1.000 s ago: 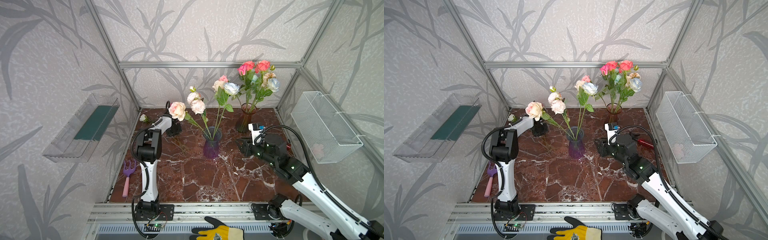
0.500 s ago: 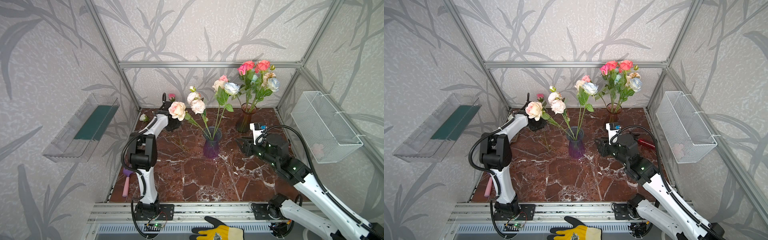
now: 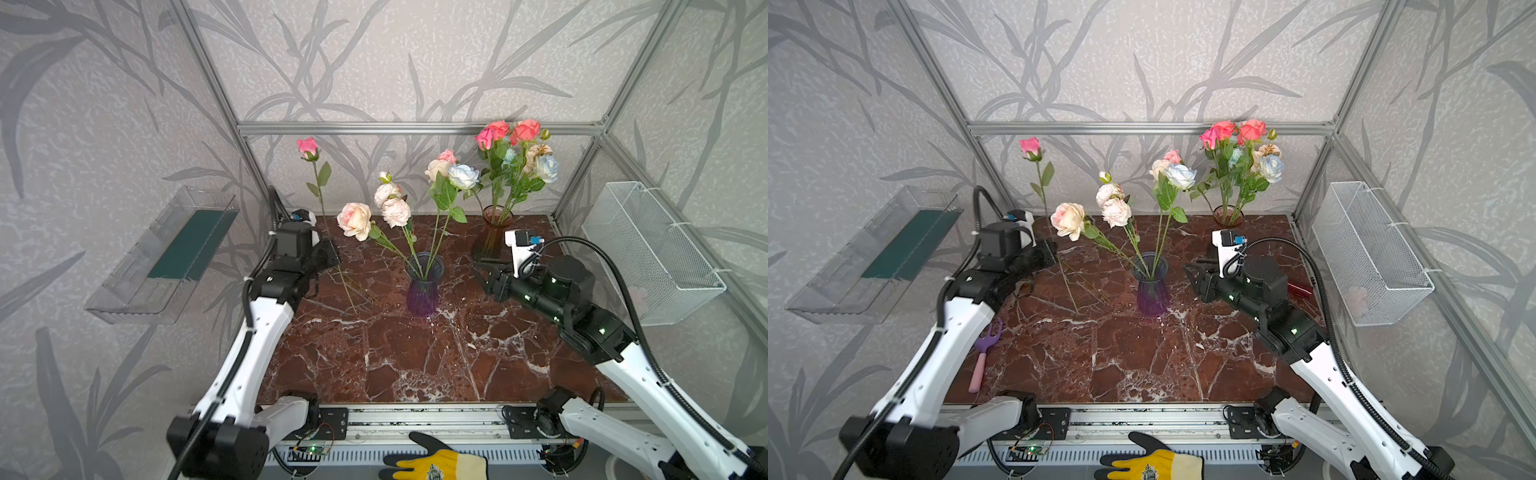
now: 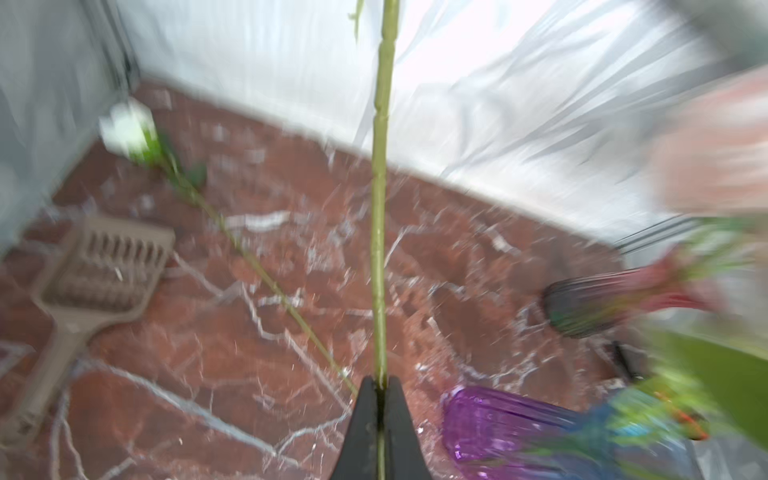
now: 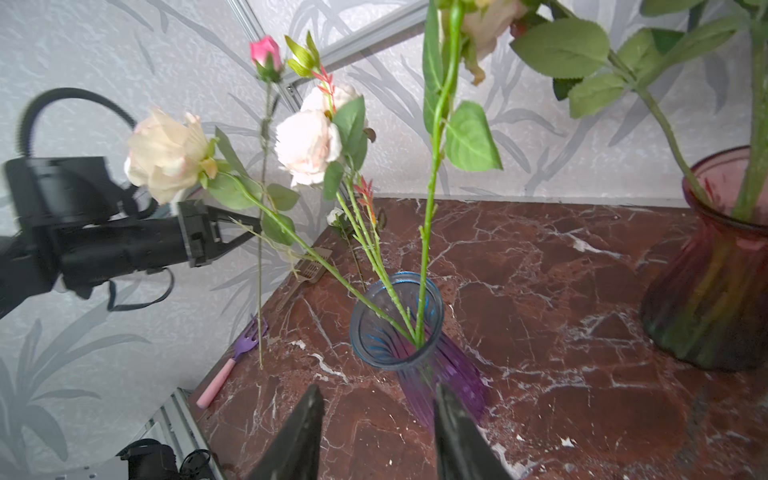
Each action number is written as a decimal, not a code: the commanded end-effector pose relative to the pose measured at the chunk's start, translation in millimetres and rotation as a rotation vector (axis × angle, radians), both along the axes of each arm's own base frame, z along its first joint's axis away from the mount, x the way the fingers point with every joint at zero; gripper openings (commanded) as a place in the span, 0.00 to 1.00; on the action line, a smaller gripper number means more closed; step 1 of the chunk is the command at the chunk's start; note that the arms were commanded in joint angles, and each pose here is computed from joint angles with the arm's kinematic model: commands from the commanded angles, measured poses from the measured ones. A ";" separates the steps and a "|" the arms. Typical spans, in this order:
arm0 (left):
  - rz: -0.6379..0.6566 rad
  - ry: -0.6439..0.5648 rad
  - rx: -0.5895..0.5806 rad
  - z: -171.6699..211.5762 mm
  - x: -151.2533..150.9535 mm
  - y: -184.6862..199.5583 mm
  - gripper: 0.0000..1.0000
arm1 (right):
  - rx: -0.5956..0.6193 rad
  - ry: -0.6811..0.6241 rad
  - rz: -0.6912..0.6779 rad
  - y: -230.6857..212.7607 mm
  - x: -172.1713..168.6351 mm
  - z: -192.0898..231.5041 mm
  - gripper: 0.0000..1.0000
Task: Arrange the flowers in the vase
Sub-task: 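Lift the pink rose upright with left gripper while right gripper approaches, then grasp the pink rose stem with right gripper beside the left gripper, then open left gripper and withdraw while right gripper lowers rose into vase, then open right gripper and withdraw from the purple-blue vase, then grasp the white rose stem lying on the table with left gripper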
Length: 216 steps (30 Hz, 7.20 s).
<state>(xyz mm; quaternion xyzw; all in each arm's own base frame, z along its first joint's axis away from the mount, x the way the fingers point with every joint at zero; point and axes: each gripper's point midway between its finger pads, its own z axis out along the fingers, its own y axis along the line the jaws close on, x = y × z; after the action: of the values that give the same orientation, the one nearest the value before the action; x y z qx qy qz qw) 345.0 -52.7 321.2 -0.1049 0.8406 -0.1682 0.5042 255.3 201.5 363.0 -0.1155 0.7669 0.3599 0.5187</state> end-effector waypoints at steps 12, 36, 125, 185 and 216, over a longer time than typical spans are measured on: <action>-0.530 -0.489 -0.031 133.7 -163.9 -63.4 0.00 | 0.137 -0.217 0.377 120.8 -29.3 123.7 0.51; -0.628 -0.489 -0.142 144.1 -154.6 -81.8 0.00 | 0.239 -0.157 0.668 264.1 -30.2 158.2 0.45; 0.124 -0.067 -0.109 5.3 -35.7 15.5 0.75 | -0.152 -0.169 -0.068 99.9 98.3 -13.6 0.38; 0.583 0.828 -0.037 -301.9 173.2 118.8 0.28 | -0.065 -0.120 -0.164 -20.5 -22.8 -27.6 0.48; 0.308 0.567 -0.030 -167.6 165.1 88.0 0.00 | -0.014 -0.124 -0.159 -25.1 -30.1 -15.0 0.49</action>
<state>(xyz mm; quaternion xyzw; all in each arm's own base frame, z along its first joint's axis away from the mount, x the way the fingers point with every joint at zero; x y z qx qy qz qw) 513.5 46.0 93.6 -0.3136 0.9249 -0.0378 0.2114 228.3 178.6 339.2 -0.0878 0.7511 0.2906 0.5863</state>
